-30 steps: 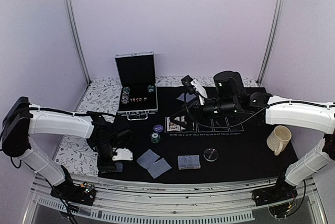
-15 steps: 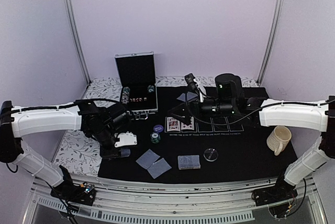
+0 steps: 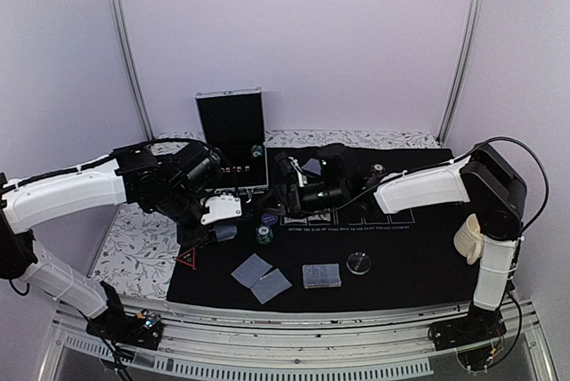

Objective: Distribute texas hold em gaming equipment
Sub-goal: Pass from the left arm to the right

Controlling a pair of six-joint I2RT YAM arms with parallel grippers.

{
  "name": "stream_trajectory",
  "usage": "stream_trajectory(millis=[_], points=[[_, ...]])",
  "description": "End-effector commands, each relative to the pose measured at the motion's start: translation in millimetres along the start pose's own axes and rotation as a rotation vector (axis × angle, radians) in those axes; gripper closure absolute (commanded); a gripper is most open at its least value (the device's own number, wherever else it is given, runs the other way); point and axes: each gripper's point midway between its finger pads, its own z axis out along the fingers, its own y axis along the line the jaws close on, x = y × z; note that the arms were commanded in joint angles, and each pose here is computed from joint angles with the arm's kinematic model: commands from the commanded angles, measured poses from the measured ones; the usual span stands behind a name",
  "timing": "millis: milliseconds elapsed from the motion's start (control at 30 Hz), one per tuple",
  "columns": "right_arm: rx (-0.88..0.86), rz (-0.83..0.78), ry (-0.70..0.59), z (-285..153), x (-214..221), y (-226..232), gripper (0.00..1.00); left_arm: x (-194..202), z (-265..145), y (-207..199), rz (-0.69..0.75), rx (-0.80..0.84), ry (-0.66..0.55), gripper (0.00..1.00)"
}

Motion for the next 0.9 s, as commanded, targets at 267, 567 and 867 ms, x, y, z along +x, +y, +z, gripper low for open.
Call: stream_trajectory(millis=[267, 567, 867], points=[[-0.218, 0.025, 0.087, 57.3, 15.0, 41.9, 0.24, -15.6, -7.9, 2.0, 0.018, -0.010, -0.050, 0.51], [-0.249, 0.045, 0.124, 71.9, 27.4, 44.0, 0.39, -19.8, -7.0, 4.3, 0.012, -0.015, -0.056, 0.51], [-0.277, 0.045, 0.152, 73.7, 30.4, 46.9, 0.77, -22.5, -8.5, 7.9, 0.012, -0.029, -0.060, 0.51]])
